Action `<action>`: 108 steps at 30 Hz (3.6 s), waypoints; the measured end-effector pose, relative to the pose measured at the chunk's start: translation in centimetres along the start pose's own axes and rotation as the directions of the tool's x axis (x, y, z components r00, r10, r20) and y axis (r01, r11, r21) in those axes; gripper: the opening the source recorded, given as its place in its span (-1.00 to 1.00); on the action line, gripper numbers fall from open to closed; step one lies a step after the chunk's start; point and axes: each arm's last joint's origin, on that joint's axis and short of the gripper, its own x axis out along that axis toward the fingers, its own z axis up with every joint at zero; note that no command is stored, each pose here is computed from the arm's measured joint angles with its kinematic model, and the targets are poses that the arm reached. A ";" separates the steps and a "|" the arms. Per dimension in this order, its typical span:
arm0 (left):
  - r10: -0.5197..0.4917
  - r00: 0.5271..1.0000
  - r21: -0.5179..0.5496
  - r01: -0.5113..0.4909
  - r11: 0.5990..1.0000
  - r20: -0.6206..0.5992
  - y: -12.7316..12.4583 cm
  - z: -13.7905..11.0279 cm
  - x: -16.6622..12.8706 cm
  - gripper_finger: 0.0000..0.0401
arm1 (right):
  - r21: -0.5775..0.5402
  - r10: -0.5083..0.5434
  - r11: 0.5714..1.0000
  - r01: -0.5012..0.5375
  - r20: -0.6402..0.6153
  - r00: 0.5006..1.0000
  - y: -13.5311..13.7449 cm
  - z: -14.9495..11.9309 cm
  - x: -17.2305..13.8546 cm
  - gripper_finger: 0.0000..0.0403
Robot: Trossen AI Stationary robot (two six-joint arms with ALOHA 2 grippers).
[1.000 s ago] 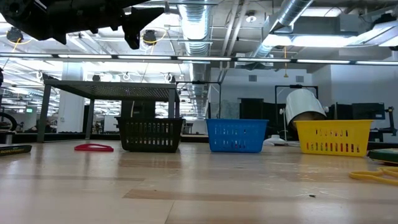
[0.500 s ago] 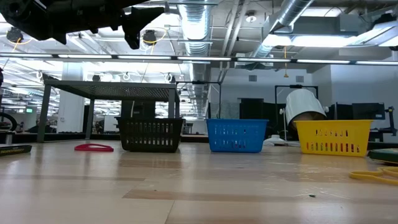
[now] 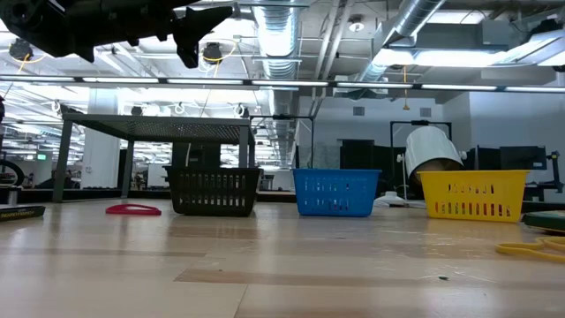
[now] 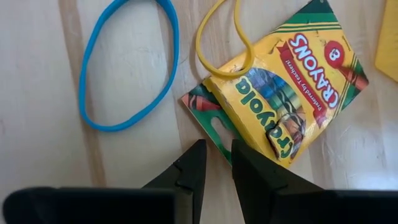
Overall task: Pick & Place Office Desk Supplies
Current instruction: Put the crayon box into the black basket
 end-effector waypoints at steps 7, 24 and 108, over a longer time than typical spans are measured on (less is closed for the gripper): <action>-0.002 1.000 0.000 0.002 1.000 0.000 0.0 0.0 0.0 -0.21 | -0.007 0.003 1.000 -0.003 -0.005 1.000 0.0 0.0 0.1 -0.97; 0.001 1.000 0.000 -0.001 1.000 0.007 0.0 0.1 0.0 -0.21 | -0.002 -0.028 1.000 0.028 -0.065 0.998 0.0 0.8 -0.6 -0.99; -0.003 1.000 0.001 0.003 1.000 0.014 0.0 0.1 0.0 -0.21 | -0.018 -0.160 0.987 0.159 -0.081 0.984 -1.7 2.5 0.4 -1.00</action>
